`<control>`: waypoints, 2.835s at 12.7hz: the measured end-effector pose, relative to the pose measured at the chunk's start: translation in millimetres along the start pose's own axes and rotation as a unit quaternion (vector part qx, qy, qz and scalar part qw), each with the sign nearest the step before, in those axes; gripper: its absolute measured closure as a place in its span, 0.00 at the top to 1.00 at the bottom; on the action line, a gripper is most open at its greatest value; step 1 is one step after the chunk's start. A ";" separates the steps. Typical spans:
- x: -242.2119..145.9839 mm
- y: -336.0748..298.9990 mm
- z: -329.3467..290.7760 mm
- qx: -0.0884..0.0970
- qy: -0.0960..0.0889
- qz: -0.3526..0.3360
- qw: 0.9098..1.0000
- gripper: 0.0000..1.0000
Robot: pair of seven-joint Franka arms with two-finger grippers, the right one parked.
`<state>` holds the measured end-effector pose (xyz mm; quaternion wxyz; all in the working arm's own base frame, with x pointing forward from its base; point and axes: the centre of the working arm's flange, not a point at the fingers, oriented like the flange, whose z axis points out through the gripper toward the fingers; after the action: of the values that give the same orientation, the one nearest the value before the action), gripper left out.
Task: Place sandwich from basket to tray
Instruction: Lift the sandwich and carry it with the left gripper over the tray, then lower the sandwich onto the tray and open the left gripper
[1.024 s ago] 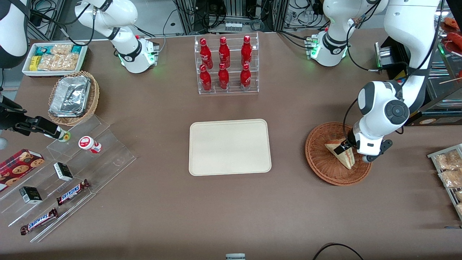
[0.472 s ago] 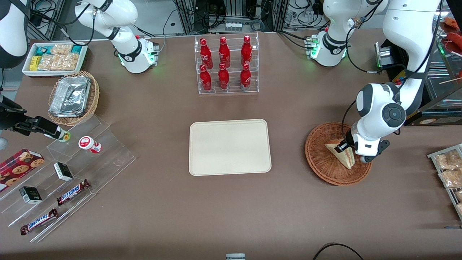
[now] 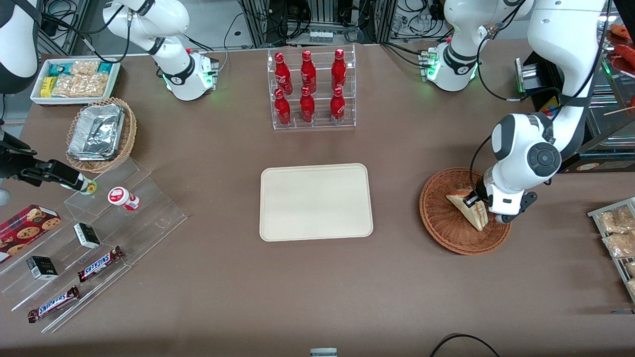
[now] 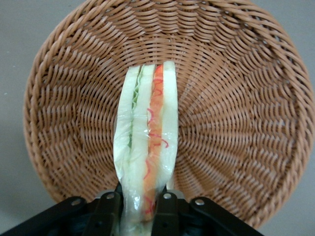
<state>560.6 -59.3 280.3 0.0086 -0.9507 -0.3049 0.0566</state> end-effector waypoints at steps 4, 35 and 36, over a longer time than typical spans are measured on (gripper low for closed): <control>-31.9 54.8 -57.7 0.013 -0.019 0.056 0.998 0.15; -325.2 364.7 52.6 0.009 0.006 0.213 0.977 0.15; -324.7 364.5 55.4 0.011 0.006 0.212 0.977 0.15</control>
<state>503.0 -545.6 240.0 0.0084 -0.9938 -0.0959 0.0550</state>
